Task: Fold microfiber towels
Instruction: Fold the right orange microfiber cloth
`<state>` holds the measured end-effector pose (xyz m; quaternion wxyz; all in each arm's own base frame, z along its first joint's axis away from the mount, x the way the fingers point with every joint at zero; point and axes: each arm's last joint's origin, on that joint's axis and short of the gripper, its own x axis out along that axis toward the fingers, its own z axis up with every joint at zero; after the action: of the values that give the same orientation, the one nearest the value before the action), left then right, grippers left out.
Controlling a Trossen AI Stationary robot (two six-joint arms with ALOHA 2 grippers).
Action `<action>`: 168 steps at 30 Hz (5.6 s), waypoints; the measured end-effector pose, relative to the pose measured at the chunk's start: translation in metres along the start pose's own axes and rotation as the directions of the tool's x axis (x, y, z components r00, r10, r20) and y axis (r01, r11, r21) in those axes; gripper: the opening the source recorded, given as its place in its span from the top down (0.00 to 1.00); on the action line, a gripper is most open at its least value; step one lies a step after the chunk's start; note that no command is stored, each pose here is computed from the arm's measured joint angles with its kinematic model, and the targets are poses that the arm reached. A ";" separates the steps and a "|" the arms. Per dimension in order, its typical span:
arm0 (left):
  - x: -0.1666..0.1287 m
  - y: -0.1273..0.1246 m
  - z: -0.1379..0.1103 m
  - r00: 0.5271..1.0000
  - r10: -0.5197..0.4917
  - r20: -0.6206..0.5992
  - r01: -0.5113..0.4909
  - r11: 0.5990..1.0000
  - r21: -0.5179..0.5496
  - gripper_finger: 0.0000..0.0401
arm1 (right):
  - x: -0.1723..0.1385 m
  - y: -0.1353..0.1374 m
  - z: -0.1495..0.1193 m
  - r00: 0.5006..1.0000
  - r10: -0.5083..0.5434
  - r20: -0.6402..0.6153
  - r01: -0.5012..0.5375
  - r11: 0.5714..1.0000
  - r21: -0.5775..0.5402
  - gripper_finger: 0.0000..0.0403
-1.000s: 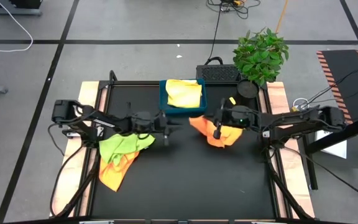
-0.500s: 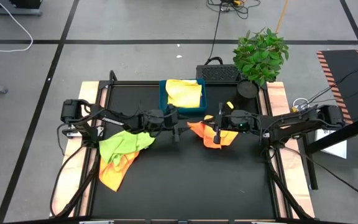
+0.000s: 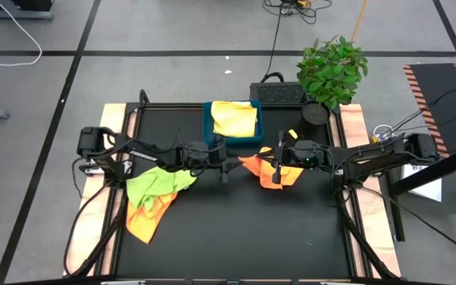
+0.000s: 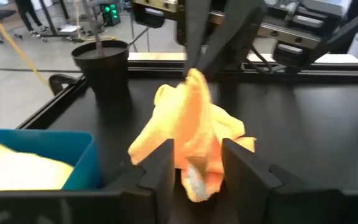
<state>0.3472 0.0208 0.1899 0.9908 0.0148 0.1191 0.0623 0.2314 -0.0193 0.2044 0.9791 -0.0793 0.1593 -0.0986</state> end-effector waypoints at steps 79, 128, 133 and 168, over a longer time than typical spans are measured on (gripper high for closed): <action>-0.075 0.013 0.063 0.987 0.162 -0.012 -0.160 0.982 0.103 0.98 | 0.070 0.106 -0.086 0.933 0.238 -0.269 -0.263 0.963 -0.059 0.64; -0.175 -0.114 0.124 0.983 -0.115 0.143 0.119 0.993 -0.020 1.00 | -0.116 0.090 0.064 0.773 0.546 0.324 -0.595 0.801 0.069 1.00; -0.174 -0.107 0.121 0.998 -0.058 0.015 0.059 0.997 -0.051 0.99 | -0.126 0.077 0.065 0.818 0.465 0.337 -0.529 0.839 0.126 1.00; -0.115 0.034 -0.032 0.965 -0.002 -0.260 -0.032 0.992 -0.126 1.00 | -0.063 -0.008 -0.079 0.992 0.123 -0.041 -0.101 0.932 0.348 1.00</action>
<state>0.2243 0.0403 0.1873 0.9650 -0.0566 0.2437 0.0788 0.1454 -0.0228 0.1503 0.9764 0.1059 0.1739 -0.0715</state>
